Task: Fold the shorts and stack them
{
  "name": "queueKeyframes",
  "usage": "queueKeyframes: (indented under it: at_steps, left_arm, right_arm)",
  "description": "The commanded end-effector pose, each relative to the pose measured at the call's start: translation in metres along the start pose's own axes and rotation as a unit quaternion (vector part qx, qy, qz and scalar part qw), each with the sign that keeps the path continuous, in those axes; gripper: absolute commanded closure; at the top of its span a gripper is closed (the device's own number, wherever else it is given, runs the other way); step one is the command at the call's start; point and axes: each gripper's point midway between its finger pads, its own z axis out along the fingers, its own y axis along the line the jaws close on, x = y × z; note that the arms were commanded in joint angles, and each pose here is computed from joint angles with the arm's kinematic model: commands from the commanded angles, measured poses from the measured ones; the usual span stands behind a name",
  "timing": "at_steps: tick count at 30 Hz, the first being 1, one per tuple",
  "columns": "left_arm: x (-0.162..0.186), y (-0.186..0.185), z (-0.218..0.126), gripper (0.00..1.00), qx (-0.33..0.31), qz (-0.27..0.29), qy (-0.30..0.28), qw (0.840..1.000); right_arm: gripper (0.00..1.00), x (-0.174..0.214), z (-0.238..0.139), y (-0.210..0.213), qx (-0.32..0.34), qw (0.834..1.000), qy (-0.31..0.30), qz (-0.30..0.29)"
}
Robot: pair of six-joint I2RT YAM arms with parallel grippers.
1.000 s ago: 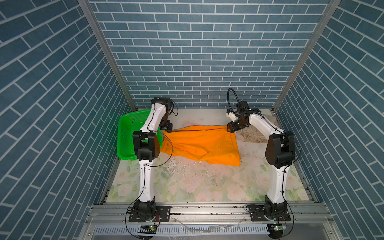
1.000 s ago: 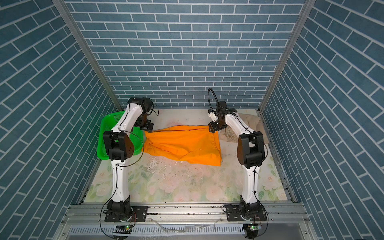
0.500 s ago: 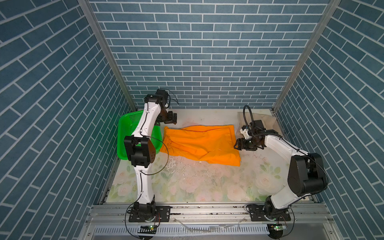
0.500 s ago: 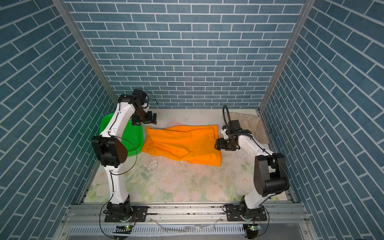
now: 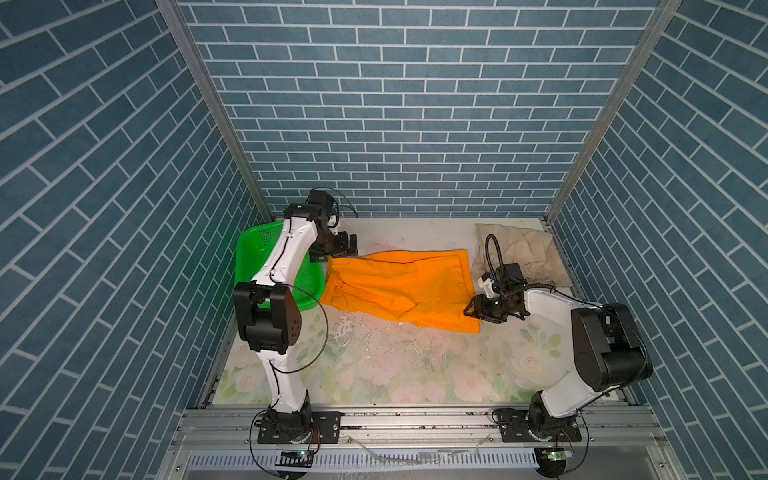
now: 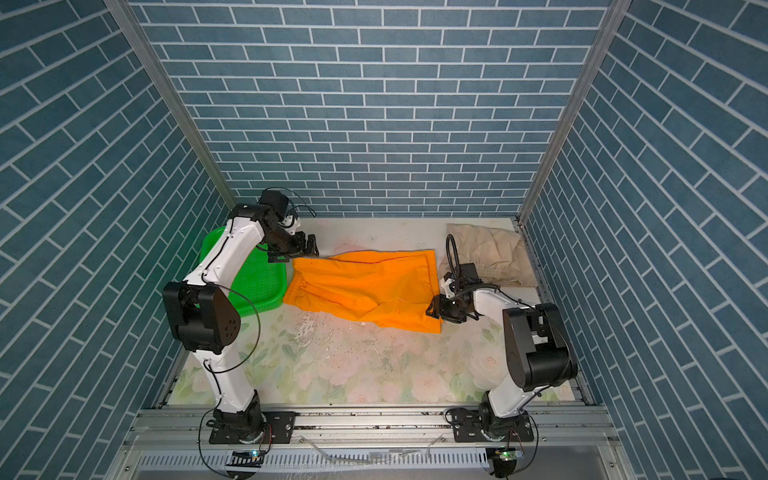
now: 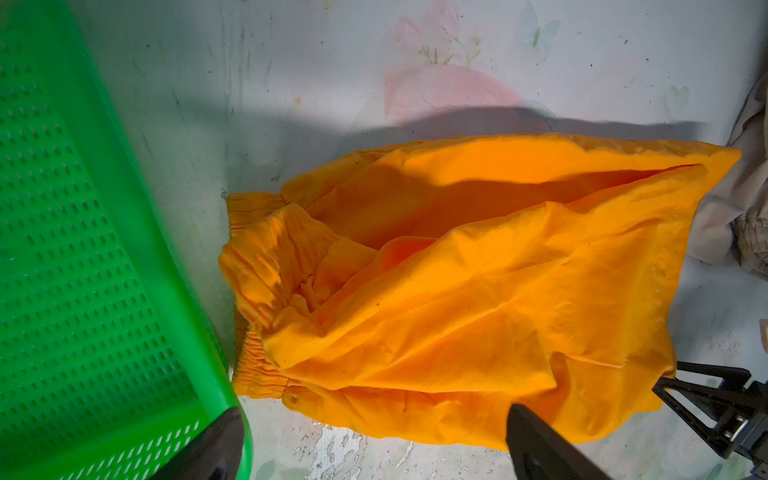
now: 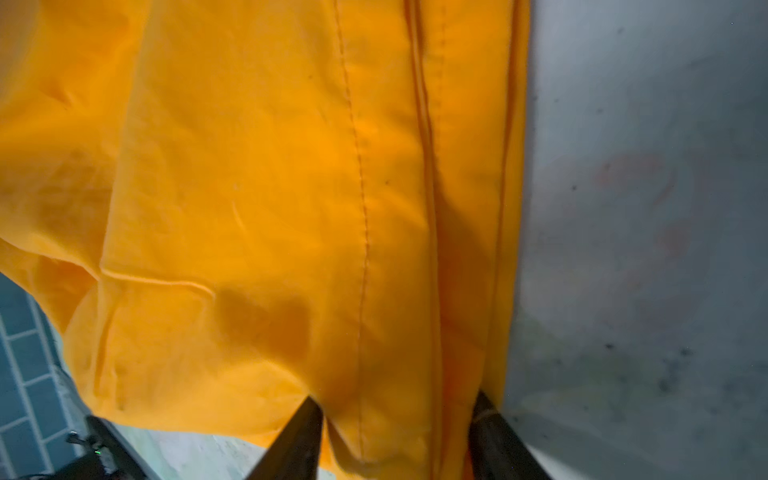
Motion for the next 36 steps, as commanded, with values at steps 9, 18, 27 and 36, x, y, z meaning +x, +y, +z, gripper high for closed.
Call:
queueKeyframes:
  at_steps: [9, 18, 27, 36]
  left_arm:
    - [0.005, -0.005, -0.012, 0.00, 0.016, 0.000, -0.016, 1.000]
    - [0.038, -0.010, -0.002, 0.00, 0.019, 0.017, 0.004, 1.000]
    - [0.008, -0.022, 0.038, 0.00, 0.068, 0.072, -0.019, 0.995]
    - [0.007, -0.031, 0.049, 0.00, 0.102, 0.077, -0.019, 0.992]
  right_arm:
    - [1.00, 0.050, -0.021, -0.025, 0.034, 0.991, 0.049, 0.122]
    - [0.56, 0.070, -0.081, -0.051, 0.109, 0.979, -0.001, 0.172]
    - [0.45, -0.035, -0.127, -0.020, 0.105, 0.983, -0.151, -0.004]
    - [0.44, -0.132, -0.073, -0.014, 0.053, 0.985, -0.133, -0.093]
